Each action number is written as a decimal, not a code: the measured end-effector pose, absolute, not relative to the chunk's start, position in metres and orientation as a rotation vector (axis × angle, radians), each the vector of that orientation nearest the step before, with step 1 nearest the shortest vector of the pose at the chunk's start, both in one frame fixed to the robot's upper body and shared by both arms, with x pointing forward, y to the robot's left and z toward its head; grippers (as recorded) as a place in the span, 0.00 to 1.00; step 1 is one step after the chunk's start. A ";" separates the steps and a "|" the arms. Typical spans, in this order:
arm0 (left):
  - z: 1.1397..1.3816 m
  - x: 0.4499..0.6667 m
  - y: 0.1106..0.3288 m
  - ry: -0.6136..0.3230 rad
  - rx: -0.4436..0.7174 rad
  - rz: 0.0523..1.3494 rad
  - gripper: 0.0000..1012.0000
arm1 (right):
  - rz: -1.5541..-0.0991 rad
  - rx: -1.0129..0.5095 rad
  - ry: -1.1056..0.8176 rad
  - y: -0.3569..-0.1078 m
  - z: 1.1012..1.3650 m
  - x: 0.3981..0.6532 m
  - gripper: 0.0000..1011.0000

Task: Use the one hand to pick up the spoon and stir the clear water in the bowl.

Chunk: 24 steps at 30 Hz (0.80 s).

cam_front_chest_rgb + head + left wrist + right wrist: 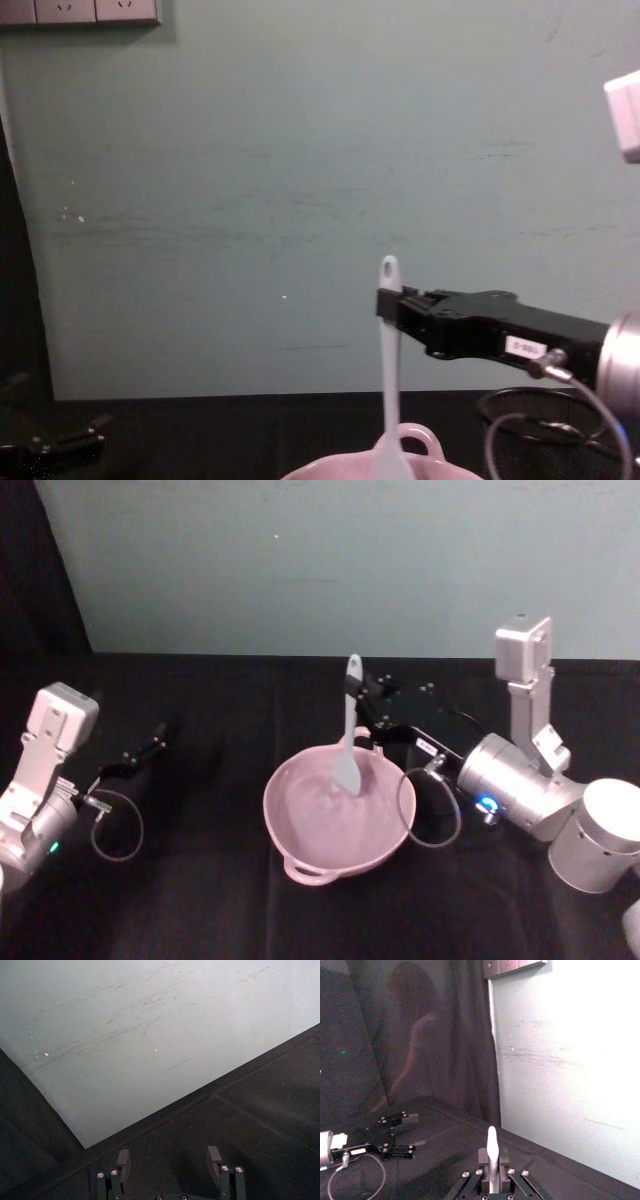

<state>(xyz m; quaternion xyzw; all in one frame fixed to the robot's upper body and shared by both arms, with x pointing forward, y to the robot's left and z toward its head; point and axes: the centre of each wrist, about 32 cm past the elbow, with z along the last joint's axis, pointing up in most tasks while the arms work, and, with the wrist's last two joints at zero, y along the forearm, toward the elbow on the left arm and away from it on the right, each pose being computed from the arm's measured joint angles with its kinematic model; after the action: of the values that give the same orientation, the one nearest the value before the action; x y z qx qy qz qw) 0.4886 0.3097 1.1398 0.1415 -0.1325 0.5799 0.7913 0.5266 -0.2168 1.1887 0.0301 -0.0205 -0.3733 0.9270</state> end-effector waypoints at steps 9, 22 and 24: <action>1.140 0.489 0.310 -0.285 0.304 1.248 0.99 | -0.773 0.055 -0.043 -0.228 1.193 0.514 0.12; 1.140 0.489 0.310 -0.285 0.304 1.248 0.99 | -0.683 0.053 -0.015 -0.212 1.191 0.487 0.12; 1.140 0.489 0.310 -0.285 0.304 1.248 0.99 | -0.667 0.056 -0.012 -0.207 1.190 0.486 0.12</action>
<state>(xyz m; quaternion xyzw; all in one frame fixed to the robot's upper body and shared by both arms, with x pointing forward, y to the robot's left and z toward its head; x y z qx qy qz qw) 0.4886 0.3097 1.1398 0.1414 -0.1325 0.5799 0.7913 0.4860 -0.2072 1.1902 0.0274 -0.0057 -0.3275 0.9444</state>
